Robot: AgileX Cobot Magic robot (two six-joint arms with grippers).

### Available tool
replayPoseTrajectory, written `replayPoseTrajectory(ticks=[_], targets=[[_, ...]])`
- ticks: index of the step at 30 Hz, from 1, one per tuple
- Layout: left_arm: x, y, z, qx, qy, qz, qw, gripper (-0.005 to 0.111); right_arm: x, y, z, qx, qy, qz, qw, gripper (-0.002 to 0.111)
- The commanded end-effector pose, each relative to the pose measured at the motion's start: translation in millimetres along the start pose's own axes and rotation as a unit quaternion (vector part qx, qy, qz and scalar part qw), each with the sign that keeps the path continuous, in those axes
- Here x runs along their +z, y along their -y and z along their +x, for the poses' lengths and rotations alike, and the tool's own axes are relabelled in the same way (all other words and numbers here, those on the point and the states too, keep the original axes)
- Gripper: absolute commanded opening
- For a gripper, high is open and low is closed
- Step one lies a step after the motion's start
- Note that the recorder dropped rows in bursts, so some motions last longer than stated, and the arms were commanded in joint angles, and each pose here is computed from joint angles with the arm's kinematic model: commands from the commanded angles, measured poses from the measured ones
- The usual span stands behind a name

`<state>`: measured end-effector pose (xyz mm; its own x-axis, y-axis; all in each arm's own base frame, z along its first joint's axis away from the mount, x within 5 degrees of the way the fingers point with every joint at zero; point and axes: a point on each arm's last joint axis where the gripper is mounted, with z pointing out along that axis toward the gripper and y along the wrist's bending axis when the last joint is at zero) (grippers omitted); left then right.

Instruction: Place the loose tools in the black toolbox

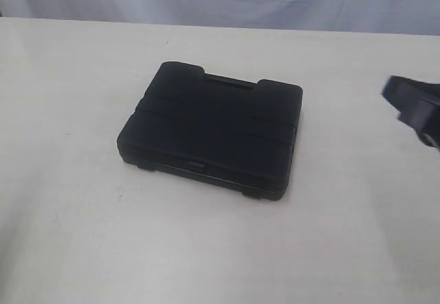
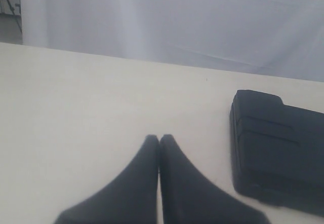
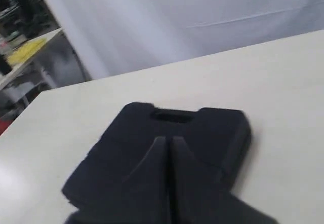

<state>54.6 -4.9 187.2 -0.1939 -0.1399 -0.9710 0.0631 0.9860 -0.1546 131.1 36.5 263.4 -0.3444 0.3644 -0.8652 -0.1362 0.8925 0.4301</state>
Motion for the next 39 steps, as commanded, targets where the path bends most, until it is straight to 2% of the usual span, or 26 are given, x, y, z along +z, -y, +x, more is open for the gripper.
replayPoseTrajectory(ticks=[1,7,11,14,18,21,24,39], targets=[[0,0.4,-1,0.003,0.0,0.002,1.0,0.0,-25,24,15,-0.011,0.018,0.057,0.998,-0.001],[0,0.4,-1,0.003,0.0,0.002,1.0,0.0,-43,35,31,-0.072,0.072,0.089,0.991,-0.001],[0,0.4,-1,0.003,0.0,0.002,1.0,0.0,-44,45,51,-0.073,0.076,0.099,0.989,-0.001],[0,0.4,-1,0.003,0.0,0.002,1.0,0.0,-45,51,61,-0.125,0.065,0.117,0.983,-0.001],[0,0.4,-1,0.003,0.0,0.002,1.0,0.0,-55,54,66,-0.158,0.106,0.13,0.973,-0.001],[0,0.4,-1,0.003,0.0,0.002,1.0,0.0,-61,55,74,-0.209,0.084,0.142,0.964,-0.001],[0,0.4,-1,0.003,0.0,0.002,1.0,0.0,-61,58,82,-0.205,0.04,0.149,0.967,-0.001],[0,0.4,-1,0.003,0.0,0.002,1.0,0.0,-61,58,82,-0.197,0.041,0.146,0.969,-0.001]])
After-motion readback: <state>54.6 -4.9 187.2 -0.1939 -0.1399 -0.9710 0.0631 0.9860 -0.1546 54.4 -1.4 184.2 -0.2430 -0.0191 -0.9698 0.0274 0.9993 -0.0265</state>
